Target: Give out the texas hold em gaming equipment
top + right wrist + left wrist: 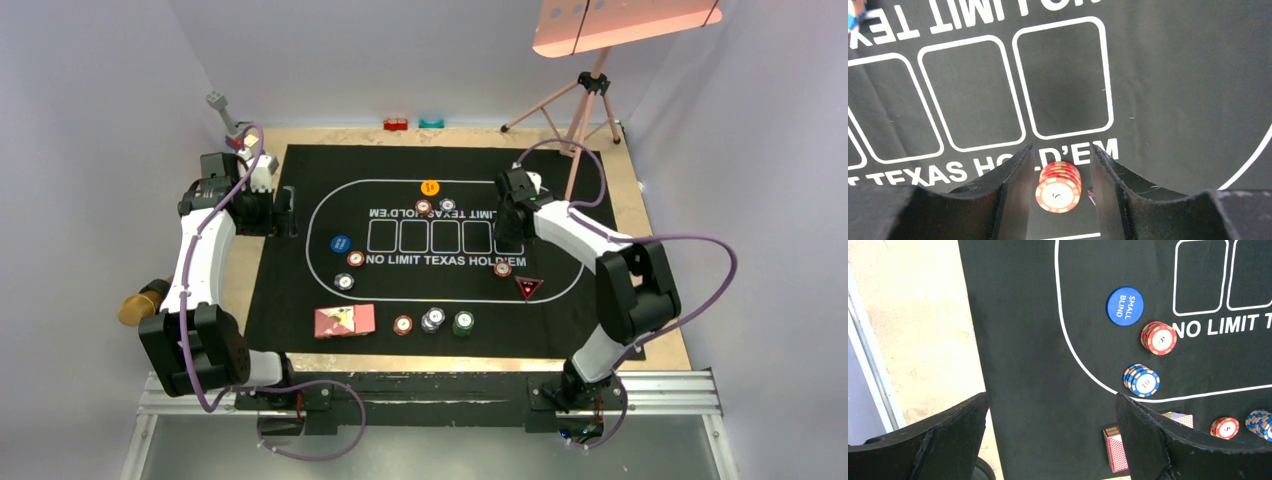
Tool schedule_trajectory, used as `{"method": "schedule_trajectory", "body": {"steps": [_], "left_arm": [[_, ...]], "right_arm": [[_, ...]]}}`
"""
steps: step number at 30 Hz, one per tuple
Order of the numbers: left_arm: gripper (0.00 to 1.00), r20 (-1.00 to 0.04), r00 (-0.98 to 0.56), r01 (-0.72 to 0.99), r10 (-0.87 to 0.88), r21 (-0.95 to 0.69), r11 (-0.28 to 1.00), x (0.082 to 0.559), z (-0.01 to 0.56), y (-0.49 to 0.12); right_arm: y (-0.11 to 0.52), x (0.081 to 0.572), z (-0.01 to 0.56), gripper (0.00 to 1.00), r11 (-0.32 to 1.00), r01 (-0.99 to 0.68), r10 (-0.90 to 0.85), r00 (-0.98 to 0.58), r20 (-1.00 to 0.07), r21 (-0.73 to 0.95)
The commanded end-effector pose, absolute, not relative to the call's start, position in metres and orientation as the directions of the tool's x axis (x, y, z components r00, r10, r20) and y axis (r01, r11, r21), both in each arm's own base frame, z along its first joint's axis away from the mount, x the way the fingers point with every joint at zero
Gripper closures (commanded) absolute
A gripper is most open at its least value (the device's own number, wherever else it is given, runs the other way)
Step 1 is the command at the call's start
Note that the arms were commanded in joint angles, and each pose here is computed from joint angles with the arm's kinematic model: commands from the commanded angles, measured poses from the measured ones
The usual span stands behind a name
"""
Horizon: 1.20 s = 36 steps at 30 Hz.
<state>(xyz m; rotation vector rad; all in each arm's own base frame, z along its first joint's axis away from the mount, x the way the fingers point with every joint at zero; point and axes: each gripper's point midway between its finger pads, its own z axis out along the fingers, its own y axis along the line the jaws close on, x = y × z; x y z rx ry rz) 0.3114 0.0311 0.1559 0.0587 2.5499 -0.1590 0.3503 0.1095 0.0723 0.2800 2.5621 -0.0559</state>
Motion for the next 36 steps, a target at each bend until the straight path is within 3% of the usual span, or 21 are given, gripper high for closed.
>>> {"method": "schedule_trajectory", "body": {"steps": [1, 18, 36], "left_arm": [[0.0, -0.595, -0.804, 0.086, 0.018, -0.087, 0.992, 0.315, 0.167, 0.034], [0.0, -0.596, -0.803, 0.086, 0.019, -0.083, 0.993, 0.315, 0.168, 0.034], [0.0, -0.606, -0.795, 0.089, 0.024, -0.078, 0.993, 0.315, 0.173, 0.034]], "right_arm": [[0.134, 0.358, 0.067, 0.52, 0.991, 0.134, 0.128, -0.834, -0.536, 0.029], [0.13, 0.322, 0.014, 0.61, 0.991, 0.116, 0.074, -0.896, -0.438, -0.071], [0.145, 0.259, 0.012, 0.62, 0.993, 0.081, 0.048, -0.936, -0.348, -0.082]]}}
